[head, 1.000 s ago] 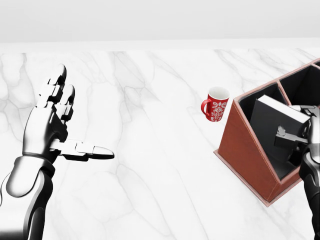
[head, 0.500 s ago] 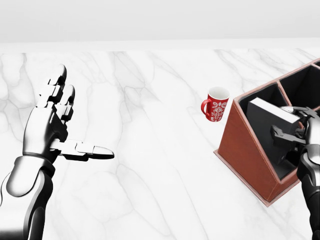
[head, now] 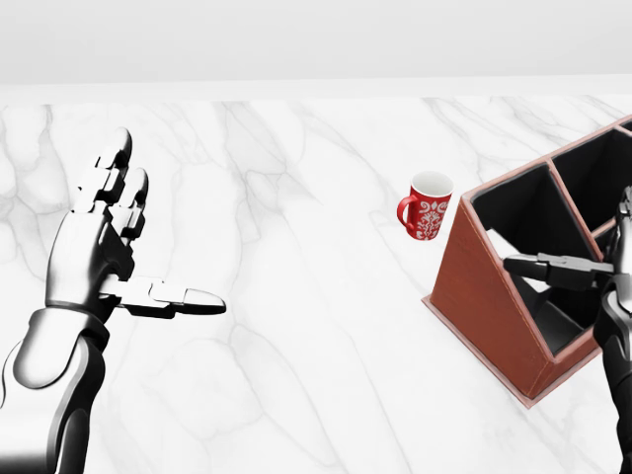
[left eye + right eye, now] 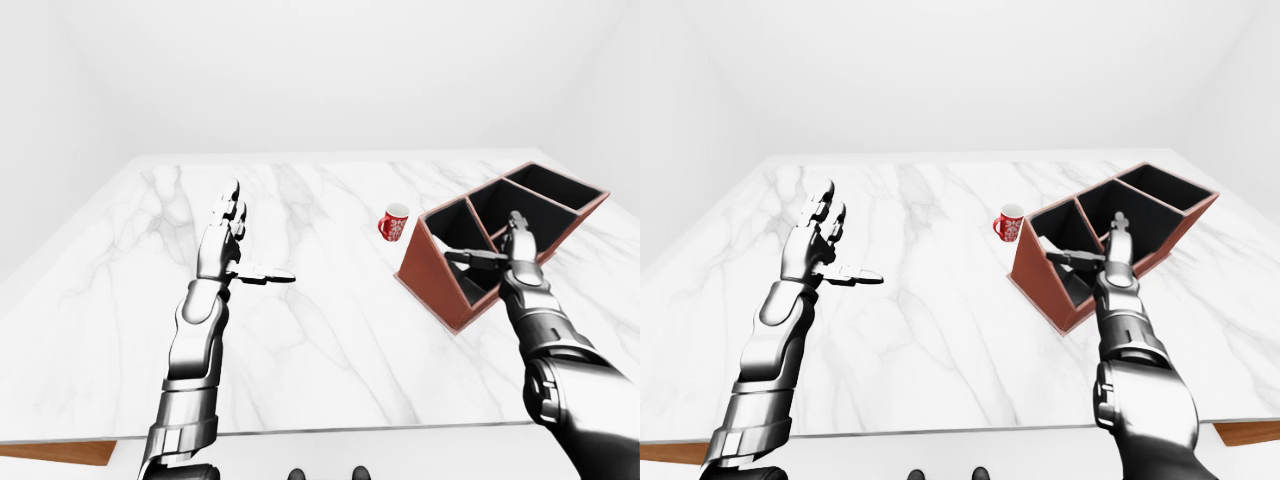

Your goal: Pick up the book and place it in the left compartment of the caddy.

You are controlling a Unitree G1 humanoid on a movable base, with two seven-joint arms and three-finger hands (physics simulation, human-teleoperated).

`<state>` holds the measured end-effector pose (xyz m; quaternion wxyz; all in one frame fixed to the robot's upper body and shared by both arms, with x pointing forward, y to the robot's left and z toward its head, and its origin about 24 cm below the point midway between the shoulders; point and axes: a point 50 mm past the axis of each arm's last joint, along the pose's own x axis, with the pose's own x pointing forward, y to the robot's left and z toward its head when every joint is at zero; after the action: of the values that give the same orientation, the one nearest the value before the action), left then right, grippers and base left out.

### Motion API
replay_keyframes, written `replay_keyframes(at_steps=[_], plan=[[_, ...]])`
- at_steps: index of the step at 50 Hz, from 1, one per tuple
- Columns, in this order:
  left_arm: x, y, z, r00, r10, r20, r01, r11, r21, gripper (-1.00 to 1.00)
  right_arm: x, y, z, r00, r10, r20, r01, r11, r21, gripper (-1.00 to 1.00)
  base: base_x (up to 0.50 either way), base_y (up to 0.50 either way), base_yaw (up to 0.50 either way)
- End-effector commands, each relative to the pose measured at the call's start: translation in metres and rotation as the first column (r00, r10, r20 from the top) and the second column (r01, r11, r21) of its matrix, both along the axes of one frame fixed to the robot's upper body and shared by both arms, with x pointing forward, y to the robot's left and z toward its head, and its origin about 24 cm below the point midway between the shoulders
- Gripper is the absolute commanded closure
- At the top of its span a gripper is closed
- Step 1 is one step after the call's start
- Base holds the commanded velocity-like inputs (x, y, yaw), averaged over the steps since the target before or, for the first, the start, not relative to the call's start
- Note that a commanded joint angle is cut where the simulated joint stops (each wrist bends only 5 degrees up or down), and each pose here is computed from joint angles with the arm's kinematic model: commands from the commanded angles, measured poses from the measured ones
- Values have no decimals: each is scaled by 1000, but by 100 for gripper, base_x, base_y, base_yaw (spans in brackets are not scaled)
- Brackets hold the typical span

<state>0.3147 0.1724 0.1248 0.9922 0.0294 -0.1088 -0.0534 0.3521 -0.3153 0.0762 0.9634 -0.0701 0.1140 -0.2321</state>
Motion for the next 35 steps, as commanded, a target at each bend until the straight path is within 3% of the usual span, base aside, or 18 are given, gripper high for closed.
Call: replay_keyframes(at_steps=[1,9,12,19,29,35], plan=[[0,0,0,1000,0,1,0,1000,-1,-100,3,-2,13,998,19,61,-19,1000,2,-100,0,0,0],[0,0,0,1000,1,1,-1,1000,0,-100,7,-2,65,952,67,300,-61,998,-30,-100,0,0,0],[0,0,2,1000,2,8,-2,1000,-1,-100,-2,-2,98,886,93,453,-70,995,-67,-100,0,0,0],[-1,2,6,1000,4,25,-4,1000,-1,-100,-21,3,122,855,110,508,-93,994,-59,-100,0,0,0],[-5,3,17,997,7,76,-7,1000,3,-100,-64,47,148,674,256,693,-212,966,-151,-100,0,0,0],[-10,3,28,992,6,127,-6,1000,1,-100,-77,73,152,611,339,716,-266,939,-218,-100,0,0,0]])
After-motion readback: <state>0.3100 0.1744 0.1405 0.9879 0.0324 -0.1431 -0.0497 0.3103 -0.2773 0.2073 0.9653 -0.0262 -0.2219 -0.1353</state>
